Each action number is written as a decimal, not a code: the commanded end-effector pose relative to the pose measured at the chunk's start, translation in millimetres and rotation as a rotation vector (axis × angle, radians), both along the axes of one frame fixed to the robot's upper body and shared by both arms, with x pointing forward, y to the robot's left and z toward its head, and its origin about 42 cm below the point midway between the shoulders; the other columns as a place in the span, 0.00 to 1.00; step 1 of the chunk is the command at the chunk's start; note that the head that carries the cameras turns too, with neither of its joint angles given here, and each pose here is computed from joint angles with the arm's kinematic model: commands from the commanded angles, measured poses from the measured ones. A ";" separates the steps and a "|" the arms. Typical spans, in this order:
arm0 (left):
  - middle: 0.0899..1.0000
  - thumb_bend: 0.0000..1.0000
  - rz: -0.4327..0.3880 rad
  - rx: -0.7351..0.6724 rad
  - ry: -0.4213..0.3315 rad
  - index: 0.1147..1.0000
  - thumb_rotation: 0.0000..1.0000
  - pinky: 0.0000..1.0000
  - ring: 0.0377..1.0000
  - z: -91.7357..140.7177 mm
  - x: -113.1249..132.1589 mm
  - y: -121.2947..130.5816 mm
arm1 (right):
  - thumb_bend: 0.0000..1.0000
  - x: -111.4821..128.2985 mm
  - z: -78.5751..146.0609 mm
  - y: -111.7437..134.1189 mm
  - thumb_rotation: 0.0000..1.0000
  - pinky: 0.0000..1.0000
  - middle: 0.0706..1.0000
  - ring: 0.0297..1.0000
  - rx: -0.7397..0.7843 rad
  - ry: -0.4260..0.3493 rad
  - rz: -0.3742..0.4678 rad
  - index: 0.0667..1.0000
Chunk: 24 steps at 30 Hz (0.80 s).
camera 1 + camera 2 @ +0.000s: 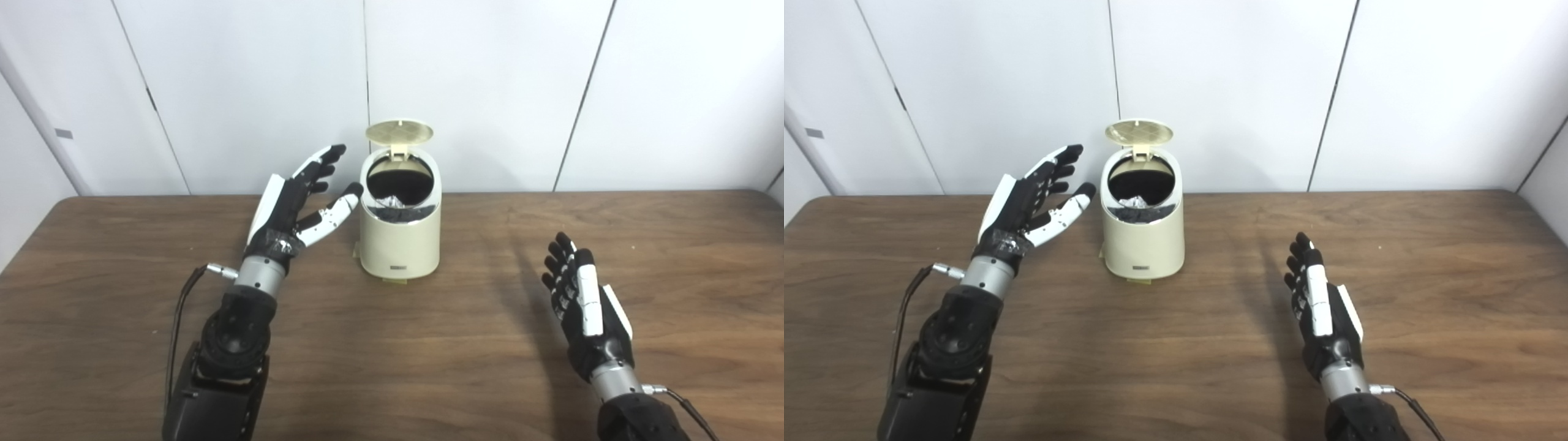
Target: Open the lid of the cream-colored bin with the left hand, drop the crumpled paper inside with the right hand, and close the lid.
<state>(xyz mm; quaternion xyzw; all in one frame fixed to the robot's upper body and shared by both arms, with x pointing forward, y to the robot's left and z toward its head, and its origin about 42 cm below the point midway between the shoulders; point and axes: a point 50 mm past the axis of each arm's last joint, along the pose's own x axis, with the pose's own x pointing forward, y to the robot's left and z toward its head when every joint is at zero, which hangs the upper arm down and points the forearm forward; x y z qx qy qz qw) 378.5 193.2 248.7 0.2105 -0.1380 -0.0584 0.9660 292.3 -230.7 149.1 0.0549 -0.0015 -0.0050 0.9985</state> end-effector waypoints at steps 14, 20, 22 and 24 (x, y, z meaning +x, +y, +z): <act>0.91 0.50 0.005 0.029 -0.164 0.91 0.45 0.89 0.91 71.2 44.0 -6.6 | 0.60 4.8 13.0 -2.2 1.00 1.00 0.99 1.00 0.002 -0.084 0.005 1.00; 0.93 0.50 0.006 0.120 -0.185 0.93 0.50 0.88 0.92 89.5 59.3 -15.6 | 0.61 7.9 14.9 -4.9 0.92 1.00 0.97 0.98 -0.016 -0.068 0.006 1.00; 0.94 0.50 -0.003 0.141 -0.183 0.93 0.51 0.88 0.92 92.8 64.6 -18.1 | 0.62 7.8 14.6 -4.4 0.86 1.00 0.95 0.98 -0.008 -0.061 0.011 1.00; 0.96 0.50 -0.012 0.169 -0.182 0.92 0.56 0.88 0.94 96.0 69.8 -20.6 | 0.63 6.7 14.3 -3.3 0.82 1.00 0.95 0.98 -0.014 -0.054 0.017 1.00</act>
